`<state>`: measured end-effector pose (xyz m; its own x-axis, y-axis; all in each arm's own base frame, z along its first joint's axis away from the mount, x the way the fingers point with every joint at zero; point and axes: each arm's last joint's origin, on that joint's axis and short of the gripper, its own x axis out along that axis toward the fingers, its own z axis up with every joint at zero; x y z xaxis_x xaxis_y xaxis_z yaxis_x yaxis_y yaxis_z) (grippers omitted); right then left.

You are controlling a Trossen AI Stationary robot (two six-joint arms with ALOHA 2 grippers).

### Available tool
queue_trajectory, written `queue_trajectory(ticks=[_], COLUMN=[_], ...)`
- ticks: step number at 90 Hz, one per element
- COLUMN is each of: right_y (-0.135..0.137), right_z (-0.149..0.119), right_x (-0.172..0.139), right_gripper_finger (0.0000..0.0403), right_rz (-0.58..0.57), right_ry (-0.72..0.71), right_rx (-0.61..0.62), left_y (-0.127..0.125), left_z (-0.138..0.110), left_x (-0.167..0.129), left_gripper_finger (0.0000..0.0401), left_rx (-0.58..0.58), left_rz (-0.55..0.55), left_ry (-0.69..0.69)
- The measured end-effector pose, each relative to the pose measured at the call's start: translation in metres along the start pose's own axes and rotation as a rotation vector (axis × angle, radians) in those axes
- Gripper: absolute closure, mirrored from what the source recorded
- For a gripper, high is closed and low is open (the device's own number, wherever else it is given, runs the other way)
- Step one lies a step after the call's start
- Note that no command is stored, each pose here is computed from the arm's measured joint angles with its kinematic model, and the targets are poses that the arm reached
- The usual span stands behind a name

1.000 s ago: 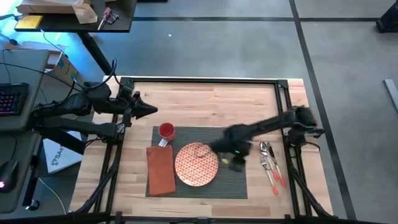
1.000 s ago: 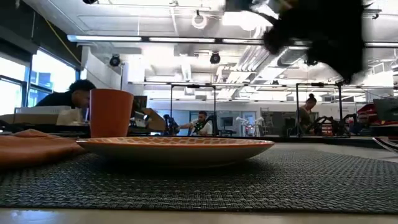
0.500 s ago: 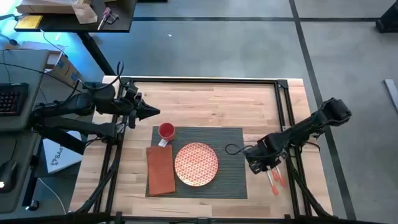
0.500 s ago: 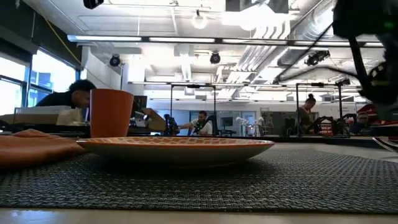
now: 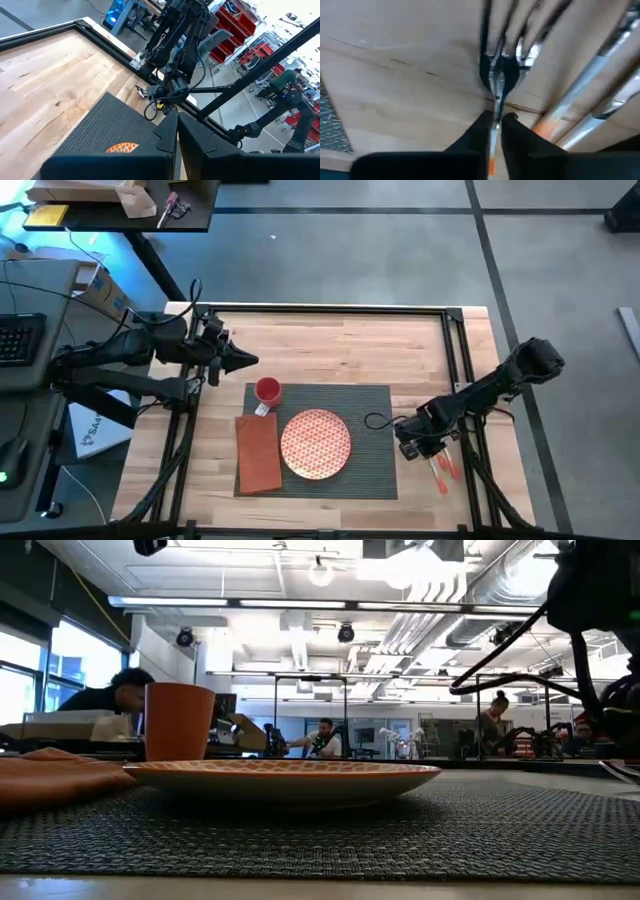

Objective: Set table place
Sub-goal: Put the orange fork on top of the orange table napkin

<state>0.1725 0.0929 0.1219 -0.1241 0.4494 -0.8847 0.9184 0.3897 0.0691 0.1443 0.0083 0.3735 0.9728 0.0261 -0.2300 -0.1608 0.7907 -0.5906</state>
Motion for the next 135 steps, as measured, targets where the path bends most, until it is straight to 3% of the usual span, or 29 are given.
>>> queue_trajectory(ticks=[19,47,64,77,89,104,116,135], right_y=[0.041,0.103,0.111,0.111,0.111,0.111,0.111,0.111], right_z=[-0.014,-0.031,-0.033,-0.034,-0.035,-0.035,-0.035,-0.035], right_x=[-0.036,-0.15,-0.22,-0.26,-0.278,-0.283,-0.282,-0.282], right_gripper_finger=[0.0402,0.0403,0.0403,0.0403,0.0403,0.0403,0.0403,0.0403], right_rz=[0.186,0.605,0.726,0.784,0.803,0.809,0.81,0.81], right_ry=[-0.123,-0.615,-0.874,-0.992,-1.037,-1.027,-1.021,-1.021], right_rx=[-0.057,-0.049,-0.061,-0.088,-0.12,-0.137,-0.141,-0.141], left_y=[0.002,-0.012,-0.019,-0.018,-0.013,-0.012,-0.014,-0.015], left_z=[-0.002,-0.014,-0.017,-0.023,-0.028,-0.032,-0.033,-0.035], left_x=[0.009,0.075,0.124,0.149,0.162,0.169,0.168,0.171], left_gripper_finger=[0.0401,0.0401,0.0396,0.0357,0.0298,0.025,0.0251,0.0284], left_rx=[0.026,0.15,0.234,0.317,0.361,0.456,0.518,0.509], left_rz=[0.037,-0.042,-0.157,-0.223,-0.197,-0.044,0.049,-0.015], left_ry=[0.023,0.073,-0.013,-0.033,-0.041,-0.11,-0.152,-0.129])
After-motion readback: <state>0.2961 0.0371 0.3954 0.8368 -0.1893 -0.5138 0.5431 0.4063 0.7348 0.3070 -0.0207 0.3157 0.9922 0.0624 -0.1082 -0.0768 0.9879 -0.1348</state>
